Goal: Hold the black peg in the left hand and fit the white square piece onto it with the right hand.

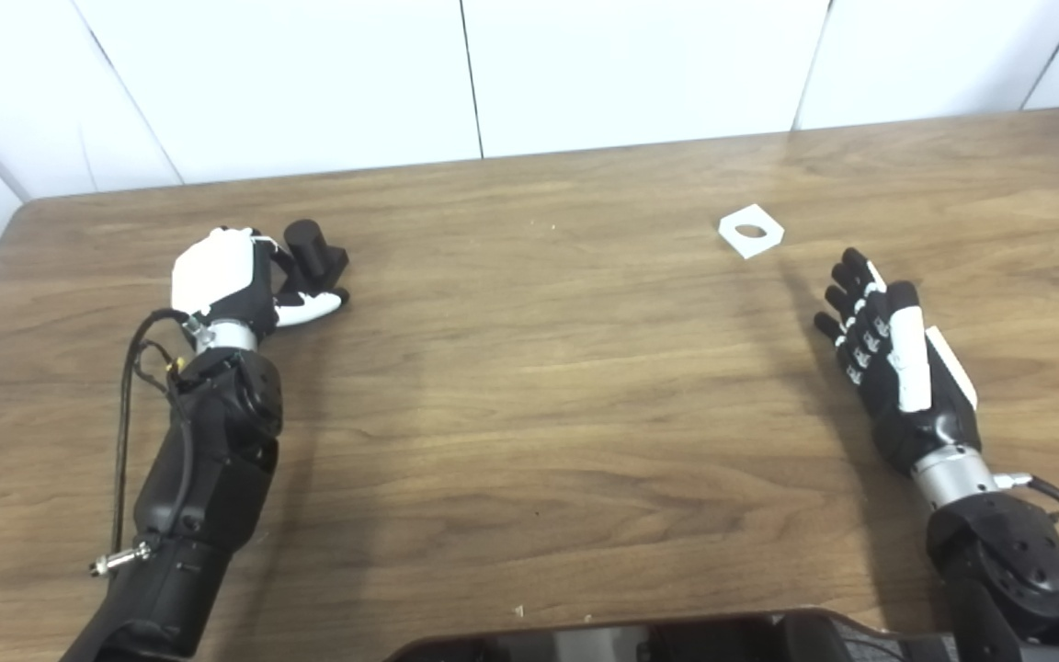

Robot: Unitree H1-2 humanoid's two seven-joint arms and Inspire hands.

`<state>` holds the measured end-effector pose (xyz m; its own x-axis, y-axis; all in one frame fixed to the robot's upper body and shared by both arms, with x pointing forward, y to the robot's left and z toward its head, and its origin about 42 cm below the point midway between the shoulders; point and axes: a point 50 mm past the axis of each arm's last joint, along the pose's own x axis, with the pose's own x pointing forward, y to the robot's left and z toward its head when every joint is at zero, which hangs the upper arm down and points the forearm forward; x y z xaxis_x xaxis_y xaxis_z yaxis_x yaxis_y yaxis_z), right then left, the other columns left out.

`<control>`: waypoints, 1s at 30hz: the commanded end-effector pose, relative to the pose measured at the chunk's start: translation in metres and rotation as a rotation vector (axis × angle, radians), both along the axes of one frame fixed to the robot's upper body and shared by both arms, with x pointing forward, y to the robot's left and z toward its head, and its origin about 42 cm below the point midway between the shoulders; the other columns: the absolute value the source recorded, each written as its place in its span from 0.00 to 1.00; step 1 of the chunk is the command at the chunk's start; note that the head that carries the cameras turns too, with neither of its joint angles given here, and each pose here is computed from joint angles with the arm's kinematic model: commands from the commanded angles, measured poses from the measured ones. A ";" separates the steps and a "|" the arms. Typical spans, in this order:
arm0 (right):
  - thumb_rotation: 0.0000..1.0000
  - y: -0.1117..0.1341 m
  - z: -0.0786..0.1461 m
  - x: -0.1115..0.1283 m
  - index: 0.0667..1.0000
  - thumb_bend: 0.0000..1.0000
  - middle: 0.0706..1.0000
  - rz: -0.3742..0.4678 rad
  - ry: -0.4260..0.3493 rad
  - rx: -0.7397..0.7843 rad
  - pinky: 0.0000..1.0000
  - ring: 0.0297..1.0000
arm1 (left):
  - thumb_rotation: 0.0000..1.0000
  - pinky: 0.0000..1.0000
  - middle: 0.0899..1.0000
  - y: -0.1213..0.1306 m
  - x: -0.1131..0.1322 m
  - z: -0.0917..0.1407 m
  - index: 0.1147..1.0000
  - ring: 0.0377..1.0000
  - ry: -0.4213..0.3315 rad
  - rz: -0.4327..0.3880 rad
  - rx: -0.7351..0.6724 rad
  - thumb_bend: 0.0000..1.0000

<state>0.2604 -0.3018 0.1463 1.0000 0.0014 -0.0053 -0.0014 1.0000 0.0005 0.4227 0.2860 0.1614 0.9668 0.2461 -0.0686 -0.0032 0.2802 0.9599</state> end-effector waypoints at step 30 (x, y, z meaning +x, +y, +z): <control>1.00 -0.008 0.019 0.007 1.00 0.62 1.00 0.007 -0.081 -0.023 1.00 1.00 | 0.22 1.00 0.91 0.000 0.006 0.017 0.40 1.00 -0.109 -0.006 -0.062 0.64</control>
